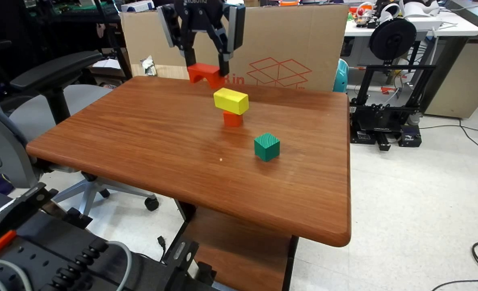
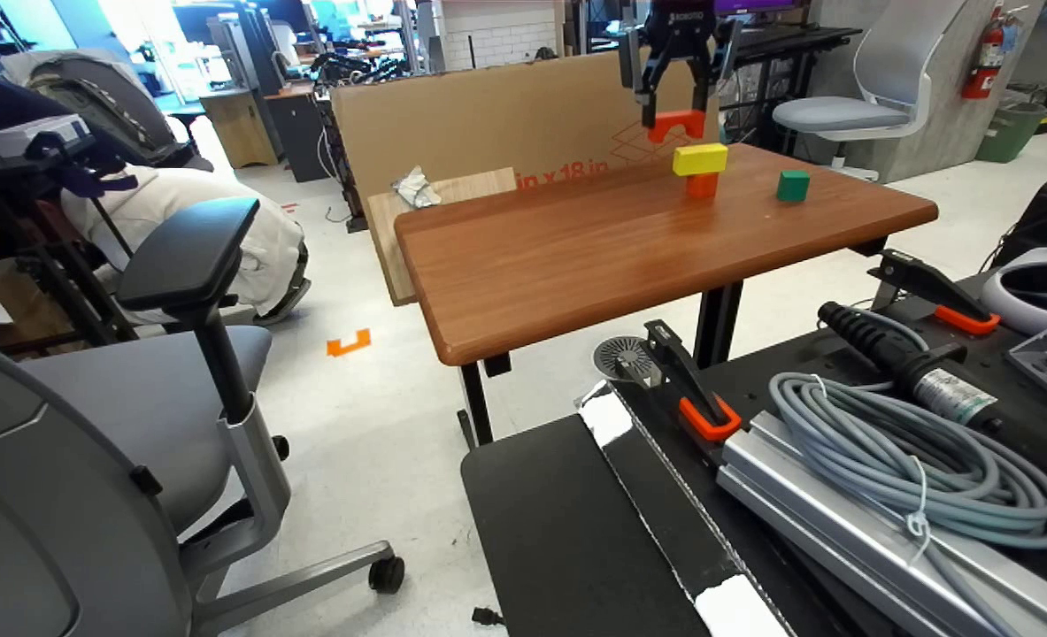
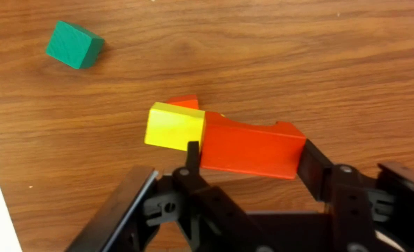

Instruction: Put the orange block on the table

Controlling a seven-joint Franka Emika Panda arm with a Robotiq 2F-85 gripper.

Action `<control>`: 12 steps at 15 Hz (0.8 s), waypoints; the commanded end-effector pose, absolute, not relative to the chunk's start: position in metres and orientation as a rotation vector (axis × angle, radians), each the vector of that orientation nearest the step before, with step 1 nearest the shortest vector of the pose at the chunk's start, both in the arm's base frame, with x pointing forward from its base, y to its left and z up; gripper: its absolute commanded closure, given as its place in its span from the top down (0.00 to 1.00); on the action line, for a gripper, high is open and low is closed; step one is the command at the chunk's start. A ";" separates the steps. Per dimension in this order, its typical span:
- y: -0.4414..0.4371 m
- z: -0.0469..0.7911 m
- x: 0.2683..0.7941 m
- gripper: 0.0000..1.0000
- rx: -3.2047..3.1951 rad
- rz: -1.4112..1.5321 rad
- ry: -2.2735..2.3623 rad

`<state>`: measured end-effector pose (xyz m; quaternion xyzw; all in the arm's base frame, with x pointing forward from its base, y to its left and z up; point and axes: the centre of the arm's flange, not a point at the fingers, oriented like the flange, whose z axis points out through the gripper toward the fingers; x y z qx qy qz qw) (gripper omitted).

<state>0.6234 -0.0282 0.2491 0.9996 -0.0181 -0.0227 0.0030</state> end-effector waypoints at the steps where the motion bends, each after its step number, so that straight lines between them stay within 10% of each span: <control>1: 0.019 0.254 0.621 0.44 3.137 -0.070 0.021; 12: 0.085 0.203 0.612 0.44 3.124 0.060 0.373</control>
